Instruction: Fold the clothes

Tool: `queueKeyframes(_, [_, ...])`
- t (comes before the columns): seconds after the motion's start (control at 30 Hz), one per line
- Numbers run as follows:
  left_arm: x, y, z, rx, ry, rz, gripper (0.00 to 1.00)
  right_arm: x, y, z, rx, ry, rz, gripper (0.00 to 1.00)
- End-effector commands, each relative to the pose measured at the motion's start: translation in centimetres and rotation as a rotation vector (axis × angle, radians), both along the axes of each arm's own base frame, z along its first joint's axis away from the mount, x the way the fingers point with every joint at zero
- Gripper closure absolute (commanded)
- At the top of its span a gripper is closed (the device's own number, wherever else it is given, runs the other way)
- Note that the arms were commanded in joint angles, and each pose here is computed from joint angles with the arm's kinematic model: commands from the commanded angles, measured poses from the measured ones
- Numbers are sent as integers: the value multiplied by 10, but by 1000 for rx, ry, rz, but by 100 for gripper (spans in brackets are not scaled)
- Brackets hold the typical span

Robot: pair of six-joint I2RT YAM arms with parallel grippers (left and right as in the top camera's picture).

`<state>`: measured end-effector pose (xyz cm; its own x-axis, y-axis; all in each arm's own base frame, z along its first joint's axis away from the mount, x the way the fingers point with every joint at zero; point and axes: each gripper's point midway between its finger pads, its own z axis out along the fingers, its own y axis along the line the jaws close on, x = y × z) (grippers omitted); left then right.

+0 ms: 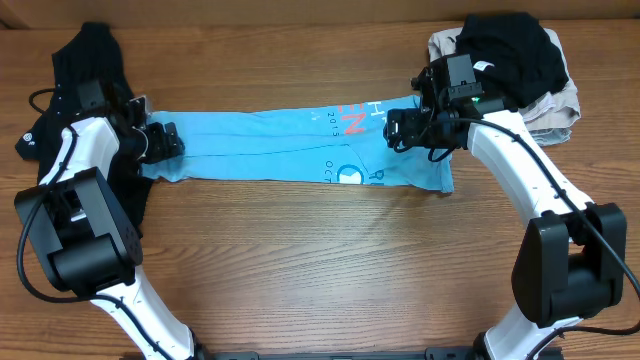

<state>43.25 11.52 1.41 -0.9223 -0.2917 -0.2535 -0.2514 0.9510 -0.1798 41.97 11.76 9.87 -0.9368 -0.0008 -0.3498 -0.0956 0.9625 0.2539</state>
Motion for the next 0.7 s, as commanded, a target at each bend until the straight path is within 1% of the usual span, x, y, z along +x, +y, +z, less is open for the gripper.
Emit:
queueKeyframes(0.0, [-7,28,-7,98,50,75,4,3,0,5,-5,-19,6,3])
queueKeyframes(0.1, [-10,36,-7,95,49,94,0,3,0,5,-5,-19,6,3])
queueKeyframes(0.2, [-14,49,-7,99,49,124,0,3,0,5,-5,-19,6,3])
queueKeyframes(0.33, [-24,73,-6,79,47,202,0,3,0,5,-5,-19,5,3])
queueKeyframes(0.37, [-25,76,-6,56,37,212,0,3,0,5,-6,-20,5,3])
queueKeyframes(0.47, [-16,70,2,-90,-44,209,0,4,0,5,-8,-22,4,3])
queueKeyframes(0.53, [-8,61,10,-166,-104,161,0,4,0,5,-7,-22,4,3])
queueKeyframes(0.57, [-5,57,14,-189,-126,135,0,4,0,5,-8,-21,4,3])
queueKeyframes(0.67, [-2,56,20,-193,-134,117,0,3,0,5,-9,-17,4,3])
